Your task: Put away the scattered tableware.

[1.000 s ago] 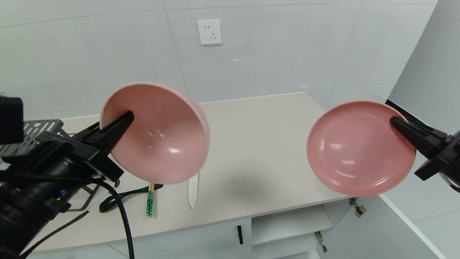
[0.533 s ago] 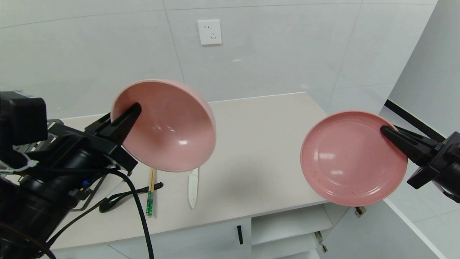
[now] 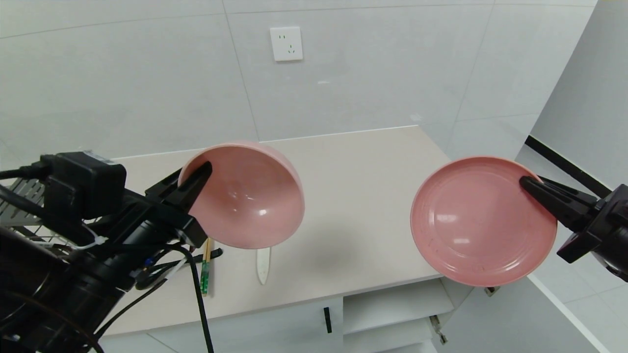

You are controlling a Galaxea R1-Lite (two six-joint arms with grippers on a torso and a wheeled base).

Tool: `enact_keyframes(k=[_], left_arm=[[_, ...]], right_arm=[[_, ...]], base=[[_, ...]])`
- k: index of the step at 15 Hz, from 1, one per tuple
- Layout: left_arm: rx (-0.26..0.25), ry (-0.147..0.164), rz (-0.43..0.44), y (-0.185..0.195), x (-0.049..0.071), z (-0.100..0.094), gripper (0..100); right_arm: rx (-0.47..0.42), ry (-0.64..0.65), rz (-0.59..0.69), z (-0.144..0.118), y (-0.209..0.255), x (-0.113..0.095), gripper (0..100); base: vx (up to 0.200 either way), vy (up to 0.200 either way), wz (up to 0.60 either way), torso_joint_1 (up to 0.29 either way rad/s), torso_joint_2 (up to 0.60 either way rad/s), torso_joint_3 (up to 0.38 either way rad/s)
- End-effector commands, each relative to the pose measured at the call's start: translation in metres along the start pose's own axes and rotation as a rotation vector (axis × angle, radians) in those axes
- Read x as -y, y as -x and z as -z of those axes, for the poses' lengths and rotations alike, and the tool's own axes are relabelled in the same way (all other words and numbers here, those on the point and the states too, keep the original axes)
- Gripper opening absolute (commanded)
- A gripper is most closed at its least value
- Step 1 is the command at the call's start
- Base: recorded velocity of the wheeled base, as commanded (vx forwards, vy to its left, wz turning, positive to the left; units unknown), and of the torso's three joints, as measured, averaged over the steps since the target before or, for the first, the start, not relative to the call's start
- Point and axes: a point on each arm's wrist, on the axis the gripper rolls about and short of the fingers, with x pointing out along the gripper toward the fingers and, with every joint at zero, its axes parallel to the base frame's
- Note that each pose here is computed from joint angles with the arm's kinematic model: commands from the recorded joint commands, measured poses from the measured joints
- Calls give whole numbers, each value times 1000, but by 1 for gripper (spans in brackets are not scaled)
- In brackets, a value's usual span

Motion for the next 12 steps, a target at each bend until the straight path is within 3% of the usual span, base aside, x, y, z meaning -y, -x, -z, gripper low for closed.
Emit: enact_keyframes(k=[1, 3, 6, 12], left_arm=[[-12, -1, 3, 8, 0, 1, 0], [-38, 2, 12, 15, 1, 5, 0], [-38, 9, 23, 22, 2, 4, 0], [-91, 11, 50, 30, 6, 13, 0]], right_arm=[[2, 1, -1, -1, 1, -1, 0], [3, 1, -1, -1, 2, -1, 0], [5, 2, -1, -1, 2, -1, 0], [-14, -6, -3, 2, 5, -3, 0]], base=[[0, 0, 0, 0, 0, 0], [0, 0, 0, 0, 0, 0], [-200, 0, 0, 5, 1, 2], [0, 0, 0, 0, 0, 0]])
